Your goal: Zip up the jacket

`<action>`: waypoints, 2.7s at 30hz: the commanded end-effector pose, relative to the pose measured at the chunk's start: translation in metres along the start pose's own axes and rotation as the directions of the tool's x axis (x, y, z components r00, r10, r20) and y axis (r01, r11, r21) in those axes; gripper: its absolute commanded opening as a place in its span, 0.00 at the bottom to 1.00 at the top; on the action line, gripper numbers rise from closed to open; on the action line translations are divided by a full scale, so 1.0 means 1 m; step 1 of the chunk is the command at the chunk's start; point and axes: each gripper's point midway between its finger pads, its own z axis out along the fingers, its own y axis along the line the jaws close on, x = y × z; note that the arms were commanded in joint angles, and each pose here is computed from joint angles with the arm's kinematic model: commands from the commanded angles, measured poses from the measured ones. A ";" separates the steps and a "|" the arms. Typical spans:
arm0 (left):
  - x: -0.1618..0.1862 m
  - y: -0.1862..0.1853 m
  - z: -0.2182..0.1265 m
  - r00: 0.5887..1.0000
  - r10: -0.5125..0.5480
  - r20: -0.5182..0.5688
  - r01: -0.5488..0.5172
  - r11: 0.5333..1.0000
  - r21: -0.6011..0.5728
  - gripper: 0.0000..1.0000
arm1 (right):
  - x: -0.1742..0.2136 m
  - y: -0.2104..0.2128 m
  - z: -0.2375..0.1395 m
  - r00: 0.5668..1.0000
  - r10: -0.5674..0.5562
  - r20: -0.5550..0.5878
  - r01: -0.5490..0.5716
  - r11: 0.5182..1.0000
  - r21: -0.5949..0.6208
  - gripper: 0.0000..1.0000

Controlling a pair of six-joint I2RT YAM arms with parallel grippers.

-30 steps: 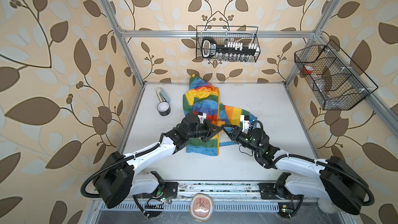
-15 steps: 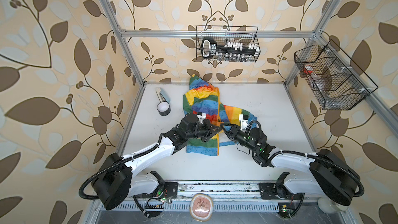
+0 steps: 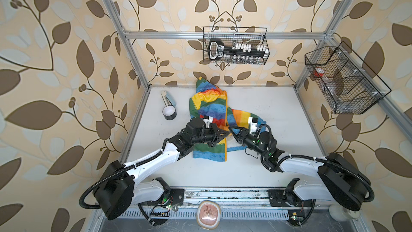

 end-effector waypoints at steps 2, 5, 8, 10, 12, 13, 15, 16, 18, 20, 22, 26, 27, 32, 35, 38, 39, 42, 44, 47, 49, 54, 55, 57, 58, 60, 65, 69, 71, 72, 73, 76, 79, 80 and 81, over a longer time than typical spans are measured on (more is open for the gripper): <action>0.003 -0.014 -0.007 0.999 0.040 -0.004 -0.040 0.998 0.044 0.00 | -0.006 0.021 0.007 0.999 0.039 0.004 -0.038 0.996 -0.086 0.30; 0.003 -0.012 -0.007 0.999 0.038 -0.006 -0.038 0.998 0.041 0.00 | -0.006 0.023 0.009 0.999 0.047 0.002 -0.046 0.994 -0.103 0.24; 0.003 -0.011 -0.007 0.999 0.038 -0.006 -0.038 0.999 0.040 0.00 | -0.005 0.024 0.010 0.999 0.047 0.000 -0.046 0.992 -0.116 0.12; 0.002 -0.010 -0.007 0.999 0.034 -0.003 -0.034 0.999 0.036 0.00 | -0.005 0.024 0.010 0.999 0.038 0.004 -0.038 0.992 -0.117 0.04; 0.002 -0.008 -0.006 1.000 0.026 -0.004 -0.026 0.999 0.032 0.00 | -0.007 0.025 0.009 1.000 0.010 0.022 -0.007 0.993 -0.116 0.00; 0.001 -0.007 -0.005 1.000 0.022 -0.004 -0.022 0.999 0.030 0.00 | -0.007 0.023 0.009 0.999 -0.008 0.034 0.012 0.994 -0.105 0.00; 0.001 -0.005 -0.003 1.000 0.015 -0.009 -0.015 1.000 0.025 0.00 | -0.009 0.019 0.008 0.996 -0.059 0.063 0.064 0.996 -0.069 0.00; 0.001 -0.005 -0.003 1.000 0.015 -0.010 -0.015 1.000 0.023 0.00 | -0.010 0.018 0.008 0.994 -0.079 0.073 0.083 0.995 -0.058 0.00; 0.002 -0.004 -0.002 1.000 0.012 -0.015 -0.012 1.000 0.019 0.00 | -0.012 0.017 0.006 0.986 -0.133 0.103 0.137 0.990 -0.031 0.00; 0.002 -0.004 -0.001 1.000 0.010 -0.018 -0.010 1.000 0.017 0.00 | -0.016 0.017 0.004 0.974 -0.183 0.133 0.185 0.983 -0.003 0.00; 0.002 -0.002 0.000 1.000 0.008 -0.023 -0.007 1.000 0.012 0.00 | -0.020 0.016 0.002 0.960 -0.226 0.164 0.224 0.974 0.029 0.00; 0.004 0.005 0.003 0.999 -0.005 -0.038 0.005 1.000 -0.007 0.00 | -0.028 0.015 0.000 0.947 -0.244 0.210 0.239 0.970 0.047 0.00; 0.005 0.007 0.004 0.999 -0.007 -0.043 0.006 1.000 -0.012 0.00 | -0.030 0.016 0.001 0.945 -0.242 0.218 0.238 0.970 0.043 0.00; 0.011 0.016 0.013 0.997 -0.021 -0.071 0.019 0.999 -0.028 0.00 | -0.034 0.023 0.006 0.946 -0.224 0.236 0.228 0.974 0.012 0.00; 0.013 0.018 0.020 0.997 -0.022 -0.080 0.020 0.999 -0.030 0.00 | -0.032 0.026 0.009 0.951 -0.202 0.236 0.211 0.977 -0.015 0.00; 0.014 0.025 0.023 0.996 -0.031 -0.085 0.027 0.999 -0.044 0.00 | -0.035 0.025 0.007 0.952 -0.182 0.246 0.194 0.981 -0.025 0.00; 0.015 0.027 0.024 0.996 -0.033 -0.088 0.029 0.998 -0.047 0.00 | -0.037 0.025 0.006 0.952 -0.180 0.249 0.192 0.981 -0.025 0.00; 0.015 0.033 0.023 0.995 -0.041 -0.086 0.036 0.998 -0.056 0.00 | -0.041 0.027 0.003 0.951 -0.179 0.253 0.194 0.980 -0.036 0.00; 0.015 0.034 0.023 0.996 -0.043 -0.083 0.038 0.997 -0.060 0.00 | -0.041 0.032 0.002 0.951 -0.180 0.251 0.199 0.979 -0.051 0.00; 0.014 0.031 0.024 0.996 -0.041 -0.083 0.037 0.998 -0.056 0.00 | -0.039 0.035 0.002 0.955 -0.182 0.236 0.203 0.977 -0.071 0.00; 0.015 0.029 0.024 0.996 -0.038 -0.086 0.033 0.998 -0.052 0.06 | -0.039 0.038 0.001 0.956 -0.180 0.231 0.204 0.975 -0.088 0.00; 0.019 0.018 0.019 0.995 -0.014 -0.100 0.012 1.000 -0.027 0.46 | -0.044 0.043 -0.002 0.958 -0.174 0.228 0.207 0.970 -0.130 0.00; 0.020 0.015 0.018 0.994 -0.007 -0.108 0.005 1.000 -0.018 0.51 | -0.045 0.045 -0.002 0.959 -0.173 0.226 0.208 0.968 -0.139 0.00; 0.026 0.012 0.014 0.991 0.008 -0.133 -0.009 1.000 -0.011 0.58 | -0.048 0.050 -0.002 0.960 -0.172 0.221 0.211 0.963 -0.167 0.00; 0.028 0.012 0.012 0.990 0.013 -0.137 -0.015 1.000 -0.016 0.59 | -0.049 0.052 -0.002 0.961 -0.171 0.219 0.211 0.961 -0.176 0.00; 0.028 0.011 0.004 0.991 0.041 -0.124 -0.045 0.999 -0.028 0.65 | -0.050 0.057 -0.001 0.963 -0.172 0.208 0.213 0.957 -0.197 0.00; 0.012 -0.009 -0.022 0.984 0.161 -0.075 -0.163 0.986 -0.021 0.74 | -0.047 0.067 -0.002 0.969 -0.172 0.177 0.212 0.948 -0.239 0.00; -0.007 -0.023 -0.040 0.947 0.320 -0.038 -0.322 0.944 -0.064 0.78 | -0.041 0.077 -0.008 0.975 -0.168 0.146 0.204 0.938 -0.282 0.00; -0.010 -0.035 -0.040 0.922 0.386 -0.045 -0.388 0.921 -0.048 0.78 | -0.039 0.082 -0.011 0.977 -0.168 0.135 0.202 0.933 -0.298 0.00; -0.010 -0.043 -0.039 0.899 0.436 -0.049 -0.438 0.898 -0.033 0.78 | -0.038 0.085 -0.012 0.977 -0.169 0.132 0.202 0.930 -0.306 0.00; -0.010 -0.049 -0.037 0.883 0.466 -0.055 -0.467 0.884 -0.015 0.78 | -0.038 0.086 -0.014 0.977 -0.166 0.131 0.200 0.930 -0.308 0.00; -0.011 -0.059 -0.029 0.853 0.516 -0.077 -0.516 0.857 0.022 0.78 | -0.038 0.089 -0.019 0.977 -0.170 0.131 0.203 0.929 -0.308 0.00; -0.012 -0.063 -0.021 0.841 0.532 -0.097 -0.529 0.847 0.056 0.76 | -0.039 0.091 -0.022 0.974 -0.178 0.137 0.212 0.931 -0.298 0.00; -0.012 -0.064 -0.018 0.842 0.530 -0.100 -0.526 0.848 0.068 0.76 | -0.038 0.093 -0.024 0.974 -0.182 0.137 0.216 0.929 -0.300 0.00; -0.013 -0.065 -0.015 0.845 0.525 -0.100 -0.519 0.851 0.080 0.76 | -0.038 0.094 -0.024 0.973 -0.185 0.136 0.218 0.929 -0.297 0.00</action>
